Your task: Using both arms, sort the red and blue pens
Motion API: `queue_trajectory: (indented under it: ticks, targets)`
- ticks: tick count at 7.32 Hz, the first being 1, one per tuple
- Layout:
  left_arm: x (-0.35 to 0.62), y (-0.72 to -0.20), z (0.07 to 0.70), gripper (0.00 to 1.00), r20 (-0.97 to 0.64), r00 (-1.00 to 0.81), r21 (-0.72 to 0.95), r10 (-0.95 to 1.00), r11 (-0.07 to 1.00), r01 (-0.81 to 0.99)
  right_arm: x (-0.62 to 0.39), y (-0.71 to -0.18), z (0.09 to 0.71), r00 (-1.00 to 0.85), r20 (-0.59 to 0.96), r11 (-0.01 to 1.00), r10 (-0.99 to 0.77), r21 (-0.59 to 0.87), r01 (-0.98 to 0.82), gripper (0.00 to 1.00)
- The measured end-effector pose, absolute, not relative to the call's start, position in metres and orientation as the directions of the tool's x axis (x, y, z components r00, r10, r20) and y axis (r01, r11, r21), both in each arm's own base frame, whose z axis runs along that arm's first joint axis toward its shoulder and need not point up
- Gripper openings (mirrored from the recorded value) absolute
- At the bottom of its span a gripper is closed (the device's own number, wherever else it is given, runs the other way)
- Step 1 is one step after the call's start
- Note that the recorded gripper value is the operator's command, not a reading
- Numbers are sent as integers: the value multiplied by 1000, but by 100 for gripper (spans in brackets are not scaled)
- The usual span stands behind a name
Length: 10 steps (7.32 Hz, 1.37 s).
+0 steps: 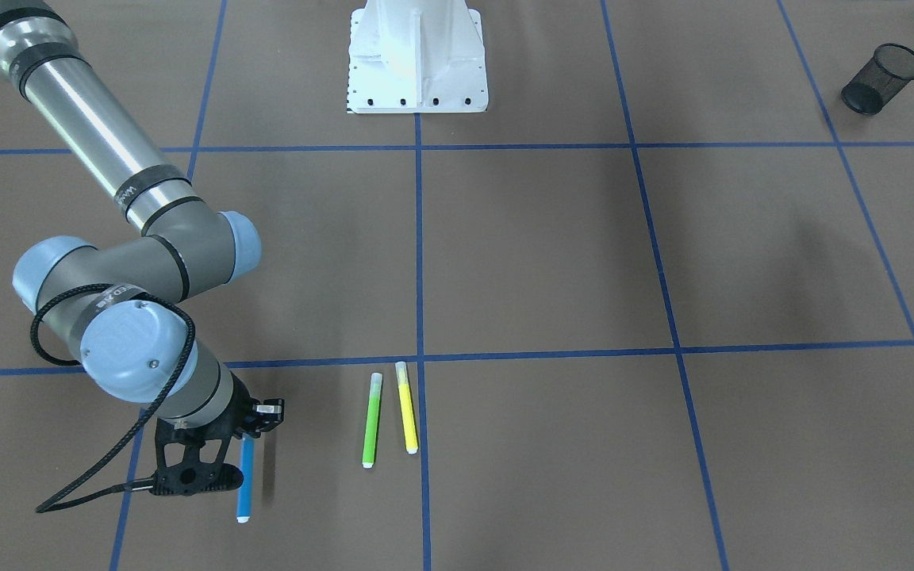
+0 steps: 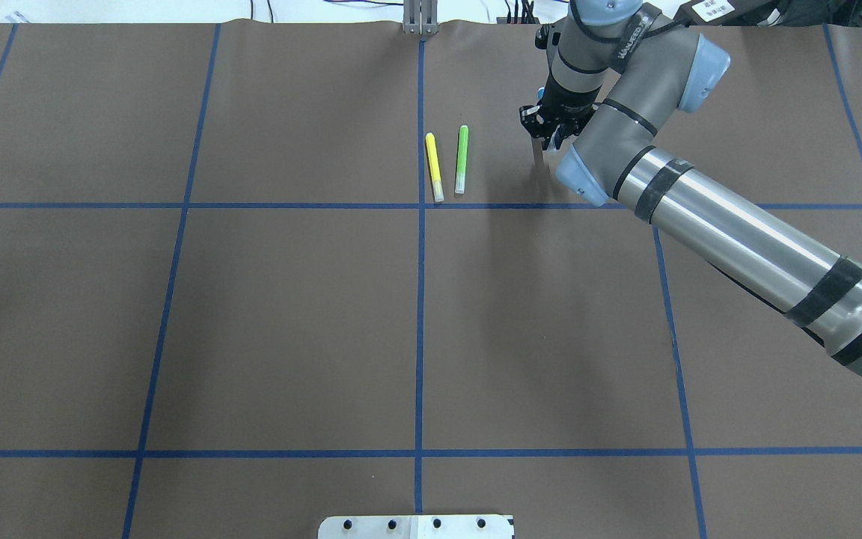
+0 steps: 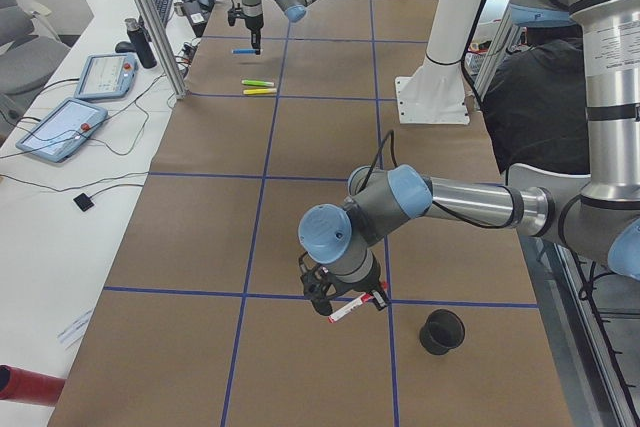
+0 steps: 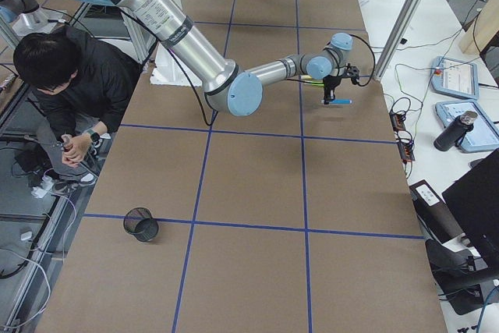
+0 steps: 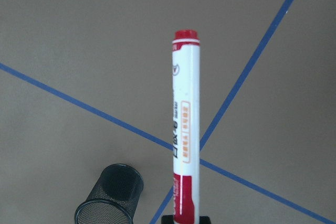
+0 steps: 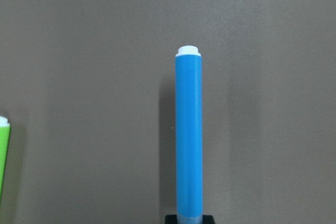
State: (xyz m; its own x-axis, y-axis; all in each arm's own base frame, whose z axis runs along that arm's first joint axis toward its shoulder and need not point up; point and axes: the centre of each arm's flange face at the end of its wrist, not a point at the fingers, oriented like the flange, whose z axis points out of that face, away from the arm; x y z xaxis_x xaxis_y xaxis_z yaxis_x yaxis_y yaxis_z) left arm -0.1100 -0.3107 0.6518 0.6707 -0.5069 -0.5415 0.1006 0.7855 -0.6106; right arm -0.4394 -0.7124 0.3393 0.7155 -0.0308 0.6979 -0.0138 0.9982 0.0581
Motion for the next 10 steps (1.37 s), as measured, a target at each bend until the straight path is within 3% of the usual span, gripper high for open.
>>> queue_trajectory:
  ticks: [6,10]
  targets:
    - [-104,-214,694,0,-264,345,-951,-900,304,64,-333,-725,389,695,719,999,-9,42,-30,0]
    - [-100,-175,727,0,-171,267,-982,-948,188,36,-239,-724,400,762,629,988,-154,74,139,0]
